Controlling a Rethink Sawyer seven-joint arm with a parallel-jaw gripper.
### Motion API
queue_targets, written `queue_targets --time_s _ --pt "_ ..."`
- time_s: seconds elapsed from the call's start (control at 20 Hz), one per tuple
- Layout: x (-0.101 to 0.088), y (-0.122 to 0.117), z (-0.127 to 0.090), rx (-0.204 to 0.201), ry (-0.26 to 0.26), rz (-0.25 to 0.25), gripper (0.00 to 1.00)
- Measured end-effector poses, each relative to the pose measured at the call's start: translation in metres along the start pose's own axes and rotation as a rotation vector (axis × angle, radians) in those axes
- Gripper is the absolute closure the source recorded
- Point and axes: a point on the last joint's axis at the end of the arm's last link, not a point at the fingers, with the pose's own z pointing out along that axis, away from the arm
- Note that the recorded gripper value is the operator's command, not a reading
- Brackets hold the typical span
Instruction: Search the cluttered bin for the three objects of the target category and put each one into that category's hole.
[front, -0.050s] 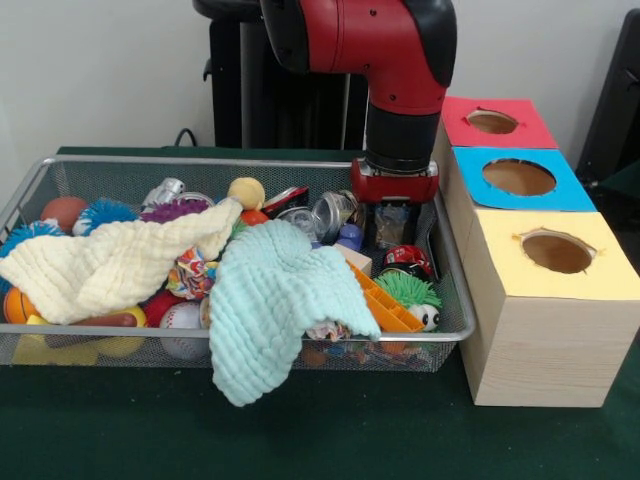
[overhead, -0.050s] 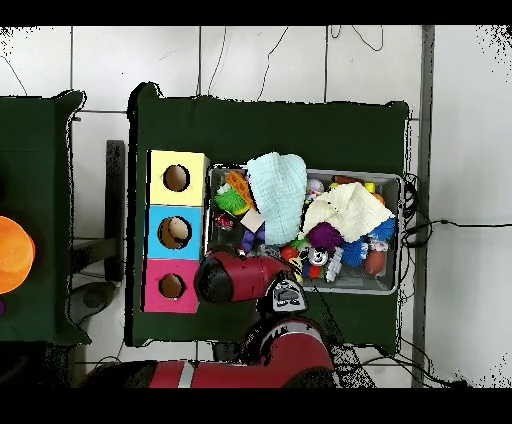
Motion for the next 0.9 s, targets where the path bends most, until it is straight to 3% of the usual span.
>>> queue_targets --time_s 0.6,0.9 --pt "-0.001 0.001 -0.004 -0.001 0.003 -0.003 1.0" --pt "-0.008 0.005 -0.037 -0.005 0.029 -0.017 1.0"
